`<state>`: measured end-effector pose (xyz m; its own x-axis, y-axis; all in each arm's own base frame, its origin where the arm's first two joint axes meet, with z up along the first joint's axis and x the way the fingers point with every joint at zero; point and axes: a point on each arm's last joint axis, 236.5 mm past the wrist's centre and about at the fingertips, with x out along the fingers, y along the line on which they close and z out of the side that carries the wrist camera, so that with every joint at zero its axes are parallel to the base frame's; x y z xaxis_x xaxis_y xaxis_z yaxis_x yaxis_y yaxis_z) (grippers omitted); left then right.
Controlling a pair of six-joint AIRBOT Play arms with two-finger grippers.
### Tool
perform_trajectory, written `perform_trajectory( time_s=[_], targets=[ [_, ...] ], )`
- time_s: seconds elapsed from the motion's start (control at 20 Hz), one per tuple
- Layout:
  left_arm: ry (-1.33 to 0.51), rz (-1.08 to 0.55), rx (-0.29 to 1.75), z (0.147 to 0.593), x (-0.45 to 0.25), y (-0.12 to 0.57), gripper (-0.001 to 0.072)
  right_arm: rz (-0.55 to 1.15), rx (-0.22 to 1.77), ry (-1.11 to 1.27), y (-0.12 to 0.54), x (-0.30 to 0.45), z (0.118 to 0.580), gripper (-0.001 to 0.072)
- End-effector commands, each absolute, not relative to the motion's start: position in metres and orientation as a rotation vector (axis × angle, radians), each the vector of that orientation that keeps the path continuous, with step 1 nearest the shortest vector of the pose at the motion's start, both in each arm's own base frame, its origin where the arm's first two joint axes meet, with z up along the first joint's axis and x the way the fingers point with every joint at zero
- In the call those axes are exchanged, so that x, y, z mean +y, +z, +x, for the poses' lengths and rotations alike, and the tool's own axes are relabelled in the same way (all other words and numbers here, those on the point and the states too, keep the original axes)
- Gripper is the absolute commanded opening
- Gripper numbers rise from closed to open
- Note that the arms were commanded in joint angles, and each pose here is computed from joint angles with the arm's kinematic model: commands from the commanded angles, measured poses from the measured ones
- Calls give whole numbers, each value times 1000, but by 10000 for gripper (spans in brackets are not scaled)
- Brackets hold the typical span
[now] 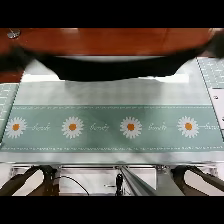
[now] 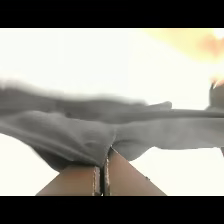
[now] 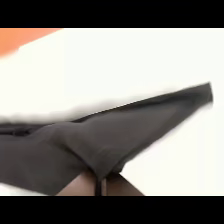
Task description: Fold the shirts.
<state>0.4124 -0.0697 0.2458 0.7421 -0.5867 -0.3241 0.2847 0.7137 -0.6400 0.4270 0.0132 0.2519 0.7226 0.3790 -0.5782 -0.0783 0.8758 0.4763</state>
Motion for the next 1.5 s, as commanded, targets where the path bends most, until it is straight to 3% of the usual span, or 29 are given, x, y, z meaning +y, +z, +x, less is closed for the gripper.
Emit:
perform_trajectory(
  time_s=[0.0, 0.2, 0.35, 0.5, 0.65, 0.8, 1.0, 1.45],
  targets=[
    [-449, -396, 235, 373, -57, 411, 21, 241, 448, 246, 391, 23, 360, 30],
    [-108, -115, 121, 287, -10, 463, 20, 130, 262, 117, 449, 20, 264, 30],
    [33, -42, 97, 222, 3, 470, 20, 109, 218, 65, 459, 27, 201, 30],
    [107, 18, 15, 164, 10, 485, 20, 101, 203, -19, 455, 21, 153, 30],
    [95, 30, 11, 145, 17, 483, 21, 102, 288, -50, 432, 20, 130, 30],
    [54, 0, 128, 175, 13, 447, 20, 118, 385, -26, 409, 25, 133, 30],
    [62, -80, 410, 253, 10, 337, 20, 197, 558, 24, 348, 24, 179, 30],
    [-30, -281, 672, 444, -27, 148, 21, 510, 763, 96, 142, 0, 385, 30]
  ],
)
